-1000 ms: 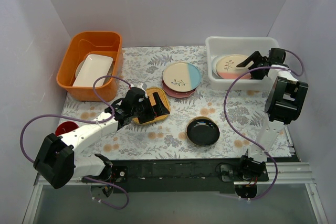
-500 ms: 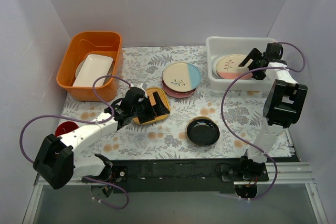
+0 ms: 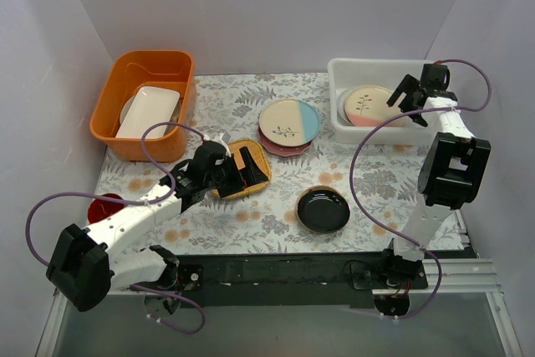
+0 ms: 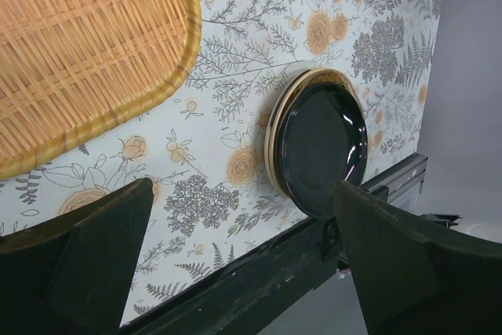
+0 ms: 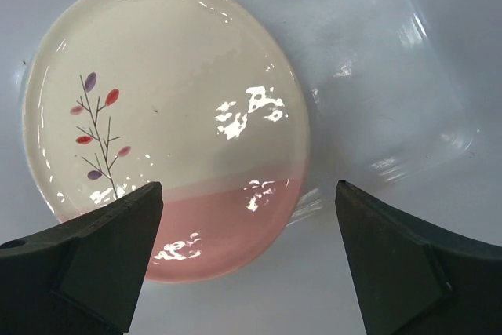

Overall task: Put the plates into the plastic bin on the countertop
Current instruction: Place the plate in the plastic bin.

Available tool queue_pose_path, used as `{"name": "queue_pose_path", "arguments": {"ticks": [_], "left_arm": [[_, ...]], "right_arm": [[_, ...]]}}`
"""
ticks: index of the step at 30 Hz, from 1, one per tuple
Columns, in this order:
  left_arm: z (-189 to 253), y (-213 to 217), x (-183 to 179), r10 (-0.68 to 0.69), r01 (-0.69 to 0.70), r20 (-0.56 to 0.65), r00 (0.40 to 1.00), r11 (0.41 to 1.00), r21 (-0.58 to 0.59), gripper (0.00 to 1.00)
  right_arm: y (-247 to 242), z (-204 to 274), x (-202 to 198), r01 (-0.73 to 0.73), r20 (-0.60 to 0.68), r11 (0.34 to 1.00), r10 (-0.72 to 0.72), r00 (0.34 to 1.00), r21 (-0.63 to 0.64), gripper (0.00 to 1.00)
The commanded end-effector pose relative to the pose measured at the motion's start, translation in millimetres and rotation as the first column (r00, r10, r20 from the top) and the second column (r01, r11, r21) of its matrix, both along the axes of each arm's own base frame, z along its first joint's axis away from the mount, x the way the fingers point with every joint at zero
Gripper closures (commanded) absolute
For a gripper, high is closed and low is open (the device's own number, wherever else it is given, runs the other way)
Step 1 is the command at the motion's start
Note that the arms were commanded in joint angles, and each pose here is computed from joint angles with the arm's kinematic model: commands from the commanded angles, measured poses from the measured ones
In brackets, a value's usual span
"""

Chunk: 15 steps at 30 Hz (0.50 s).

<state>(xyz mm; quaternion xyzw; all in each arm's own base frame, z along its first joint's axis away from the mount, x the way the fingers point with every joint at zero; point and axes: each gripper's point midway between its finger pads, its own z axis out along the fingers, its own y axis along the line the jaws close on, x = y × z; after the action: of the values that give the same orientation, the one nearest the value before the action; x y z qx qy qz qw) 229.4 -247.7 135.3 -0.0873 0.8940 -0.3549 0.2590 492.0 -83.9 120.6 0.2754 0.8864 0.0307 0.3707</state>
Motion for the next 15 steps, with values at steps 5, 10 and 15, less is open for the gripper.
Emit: {"name": "queue_pose_path", "arguments": {"ticks": [5, 10, 15], "left_arm": [[12.1, 2.8, -2.5, 0.011, -0.011, 0.032, 0.999, 1.000, -0.018, 0.02], [14.1, 5.2, -1.9, 0.024, -0.024, 0.036, 0.999, 1.000, -0.013, 0.02], [18.3, 5.8, -0.6, 0.030, -0.029, 0.048, 0.998, 0.999, -0.015, 0.02]], "right_arm": [[0.6, 60.6, 0.7, -0.013, 0.136, 0.999, 0.018, 0.991, -0.041, 0.02], [14.5, 80.6, -0.4, -0.061, 0.170, 0.998, 0.061, 0.984, -0.008, 0.02], [43.4, 112.7, -2.5, -0.146, 0.233, 0.989, 0.138, 0.963, 0.019, 0.02]]}}
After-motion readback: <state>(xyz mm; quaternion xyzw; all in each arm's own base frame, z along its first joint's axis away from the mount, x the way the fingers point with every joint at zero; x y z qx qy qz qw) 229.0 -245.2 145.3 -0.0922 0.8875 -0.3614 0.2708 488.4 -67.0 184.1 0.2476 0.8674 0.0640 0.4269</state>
